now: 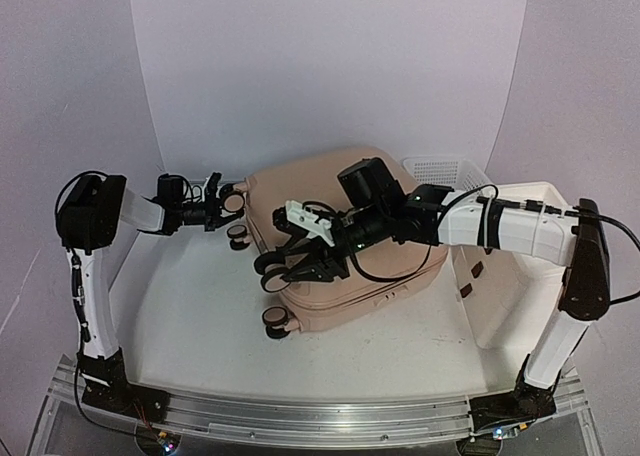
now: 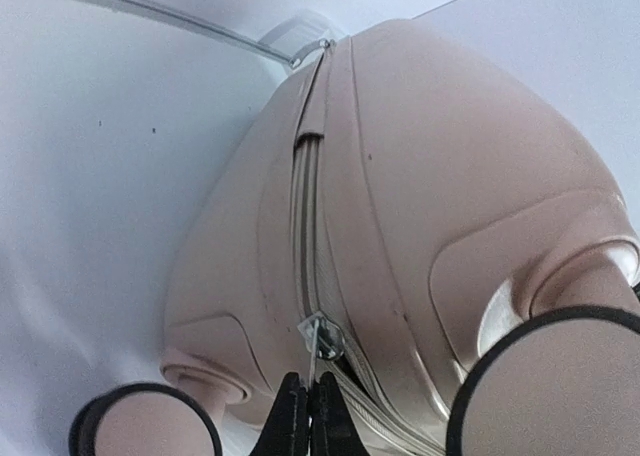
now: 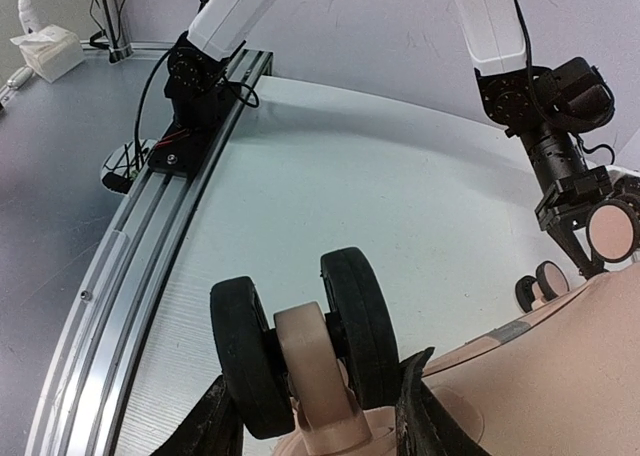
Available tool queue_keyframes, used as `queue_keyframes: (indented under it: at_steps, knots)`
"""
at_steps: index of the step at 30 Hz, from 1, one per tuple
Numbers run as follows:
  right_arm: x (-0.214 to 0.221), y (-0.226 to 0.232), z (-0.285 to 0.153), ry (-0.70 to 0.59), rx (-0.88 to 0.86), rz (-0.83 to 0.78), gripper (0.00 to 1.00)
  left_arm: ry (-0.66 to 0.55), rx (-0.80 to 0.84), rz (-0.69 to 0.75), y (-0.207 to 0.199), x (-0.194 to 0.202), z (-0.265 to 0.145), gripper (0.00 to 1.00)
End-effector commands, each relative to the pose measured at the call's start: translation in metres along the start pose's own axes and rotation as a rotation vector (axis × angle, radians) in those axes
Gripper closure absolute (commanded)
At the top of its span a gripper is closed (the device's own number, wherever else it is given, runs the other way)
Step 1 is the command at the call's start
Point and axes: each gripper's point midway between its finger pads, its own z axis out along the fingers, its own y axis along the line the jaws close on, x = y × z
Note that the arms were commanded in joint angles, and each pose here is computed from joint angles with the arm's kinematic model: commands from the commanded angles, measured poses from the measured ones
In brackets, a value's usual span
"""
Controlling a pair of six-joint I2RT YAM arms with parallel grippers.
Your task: Open, take out, and arrange the luggage
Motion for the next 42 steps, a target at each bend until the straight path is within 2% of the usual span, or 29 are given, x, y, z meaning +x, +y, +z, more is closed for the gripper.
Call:
queue_keyframes:
  at_steps: [1, 4, 11, 15, 17, 19, 23, 25, 27, 29, 30, 32, 34, 37, 42]
  knots:
    - [-0.013, 0.042, -0.02, 0.005, -0.188, 0.124, 1.0, -0.258, -0.148, 0.091, 0.042, -0.098, -0.04, 1.0]
    - [-0.01, 0.044, -0.016, 0.017, -0.22, 0.135, 1.0, -0.227, -0.097, 0.148, 0.028, -0.104, -0.014, 1.0]
    - [-0.01, 0.054, -0.016, 0.018, -0.287, 0.167, 1.0, -0.301, -0.198, 0.094, 0.054, -0.132, -0.002, 1.0]
    - [-0.007, 0.055, -0.012, 0.025, -0.298, 0.179, 1.0, -0.213, -0.142, 0.101, 0.038, -0.131, 0.041, 1.0]
    - [-0.003, 0.052, -0.008, 0.041, -0.283, 0.188, 1.0, -0.201, -0.185, 0.134, 0.03, -0.126, 0.05, 0.99]
    - [-0.003, 0.045, -0.006, 0.057, -0.243, 0.19, 1.0, -0.256, -0.289, 0.142, 0.031, -0.127, 0.031, 0.91]
    - [0.001, 0.022, -0.001, 0.093, -0.089, 0.229, 1.0, -0.383, -0.435, 0.098, 0.021, -0.138, -0.043, 0.6]
    - [0.004, 0.003, -0.002, 0.1, 0.028, 0.257, 1.0, -0.424, -0.51, 0.056, 0.017, -0.136, -0.084, 0.36]
    - [0.004, -0.009, -0.004, 0.088, 0.111, 0.279, 1.0, -0.453, -0.597, 0.035, 0.007, -0.127, -0.123, 0.24]
    - [0.0, -0.017, -0.006, 0.074, 0.151, 0.295, 1.0, -0.484, -0.665, 0.017, -0.011, -0.112, -0.145, 0.14]
    - [-0.002, -0.02, -0.006, 0.07, 0.168, 0.304, 1.0, -0.486, -0.641, -0.007, -0.024, -0.102, -0.147, 0.13]
    - [-0.008, -0.029, -0.007, 0.059, 0.201, 0.325, 1.0, -0.448, -0.532, -0.055, -0.056, -0.077, -0.137, 0.14]
    - [-0.015, -0.035, -0.007, 0.042, 0.214, 0.344, 1.0, -0.381, -0.43, -0.023, -0.099, -0.046, -0.115, 0.15]
    - [-0.027, -0.043, -0.01, 0.011, 0.242, 0.37, 1.0, -0.252, -0.23, 0.193, -0.186, 0.003, -0.089, 0.14]
    - [-0.045, -0.048, -0.01, -0.056, 0.23, 0.403, 1.0, -0.141, 0.043, 0.472, -0.276, 0.076, -0.111, 0.06]
